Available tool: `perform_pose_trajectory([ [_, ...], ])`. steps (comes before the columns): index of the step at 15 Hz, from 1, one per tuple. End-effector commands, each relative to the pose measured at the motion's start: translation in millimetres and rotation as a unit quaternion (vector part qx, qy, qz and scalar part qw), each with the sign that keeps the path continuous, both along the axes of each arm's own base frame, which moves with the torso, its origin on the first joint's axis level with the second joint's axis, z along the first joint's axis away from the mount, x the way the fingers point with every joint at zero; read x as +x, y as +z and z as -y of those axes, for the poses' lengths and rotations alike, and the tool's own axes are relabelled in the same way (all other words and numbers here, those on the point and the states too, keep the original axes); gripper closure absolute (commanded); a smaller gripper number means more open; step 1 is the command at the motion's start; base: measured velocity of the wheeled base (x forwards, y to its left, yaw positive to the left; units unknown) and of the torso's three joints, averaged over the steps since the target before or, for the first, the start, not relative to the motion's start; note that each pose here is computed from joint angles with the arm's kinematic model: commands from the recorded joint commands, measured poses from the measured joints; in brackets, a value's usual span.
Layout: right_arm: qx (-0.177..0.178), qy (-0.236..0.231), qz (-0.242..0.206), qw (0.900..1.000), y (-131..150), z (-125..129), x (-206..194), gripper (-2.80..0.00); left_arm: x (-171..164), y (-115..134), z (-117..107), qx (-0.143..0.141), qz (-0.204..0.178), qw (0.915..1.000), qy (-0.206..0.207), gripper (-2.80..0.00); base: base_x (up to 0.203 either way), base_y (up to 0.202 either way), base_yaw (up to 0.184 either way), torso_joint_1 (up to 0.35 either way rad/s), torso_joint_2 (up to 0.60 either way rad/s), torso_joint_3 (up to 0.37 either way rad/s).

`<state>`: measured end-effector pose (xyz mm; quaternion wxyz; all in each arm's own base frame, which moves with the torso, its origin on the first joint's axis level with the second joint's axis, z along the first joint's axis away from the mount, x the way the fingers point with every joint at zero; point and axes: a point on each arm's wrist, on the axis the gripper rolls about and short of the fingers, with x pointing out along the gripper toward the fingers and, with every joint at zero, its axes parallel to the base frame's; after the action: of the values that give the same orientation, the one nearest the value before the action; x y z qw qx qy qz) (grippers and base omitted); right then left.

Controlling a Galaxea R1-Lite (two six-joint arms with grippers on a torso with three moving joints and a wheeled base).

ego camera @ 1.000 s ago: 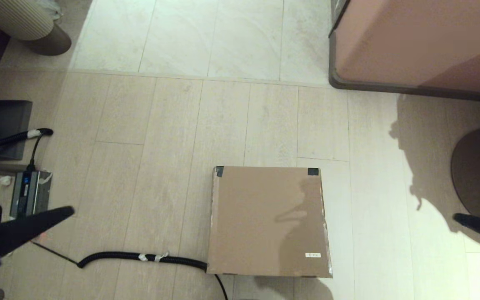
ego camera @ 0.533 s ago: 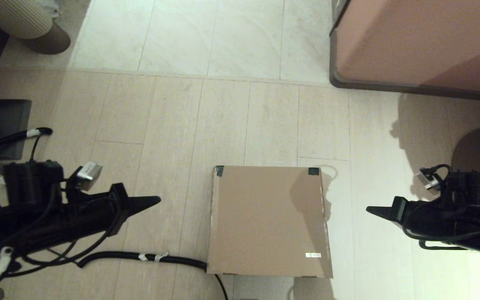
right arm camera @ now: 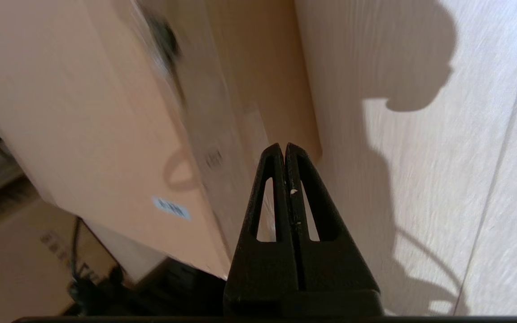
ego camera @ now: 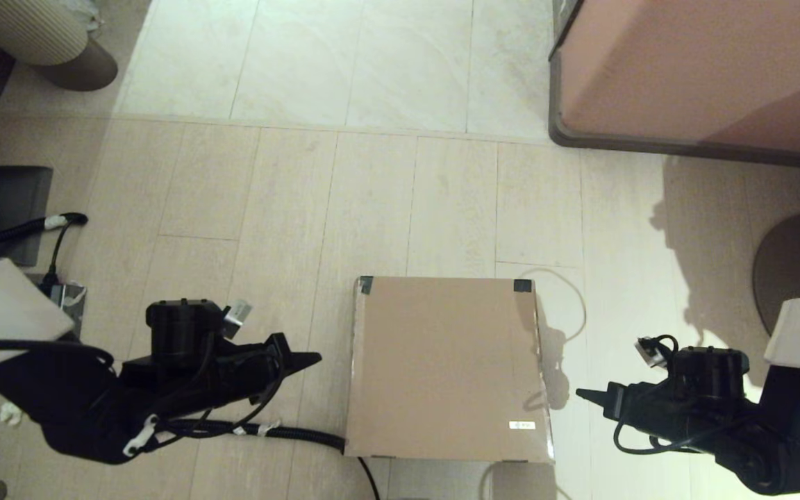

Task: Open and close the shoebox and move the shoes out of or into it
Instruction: Open the shoe box

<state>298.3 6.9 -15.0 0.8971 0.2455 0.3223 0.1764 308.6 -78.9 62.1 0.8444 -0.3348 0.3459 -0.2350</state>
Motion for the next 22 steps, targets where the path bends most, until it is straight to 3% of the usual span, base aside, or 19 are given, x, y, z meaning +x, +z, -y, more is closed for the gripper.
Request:
perform_pose_trajectory([
  [1,0.0,0.011,-0.031,0.999,-28,-7,-7,0.0,2,-14,7,0.006,-0.018,0.9998,-0.006,0.0,0.0,0.0,0.0,0.0,0.0,0.0],
  [3,-0.004,0.022,-0.024,0.999,-42,-16,-13,0.0,5,-19,16,0.013,-0.012,0.9998,-0.006,0.0,0.0,0.0,0.0,0.0,0.0,0.0],
  [5,-0.032,0.008,-0.033,0.999,-57,-24,-18,0.0,11,-25,18,0.014,-0.001,0.9999,0.001,0.0,0.0,0.0,0.0,0.0,0.0,0.0],
  [12,-0.079,0.002,-0.028,0.996,-59,-54,-23,0.0,17,-27,31,0.015,0.011,0.9998,-0.004,0.0,0.0,0.0,0.0,0.0,0.0,0.0],
  [22,-0.073,0.001,0.003,0.997,-44,-59,-17,0.0,18,-32,45,0.021,0.007,0.9998,-0.002,0.0,0.0,0.0,0.0,0.0,0.0,0.0],
])
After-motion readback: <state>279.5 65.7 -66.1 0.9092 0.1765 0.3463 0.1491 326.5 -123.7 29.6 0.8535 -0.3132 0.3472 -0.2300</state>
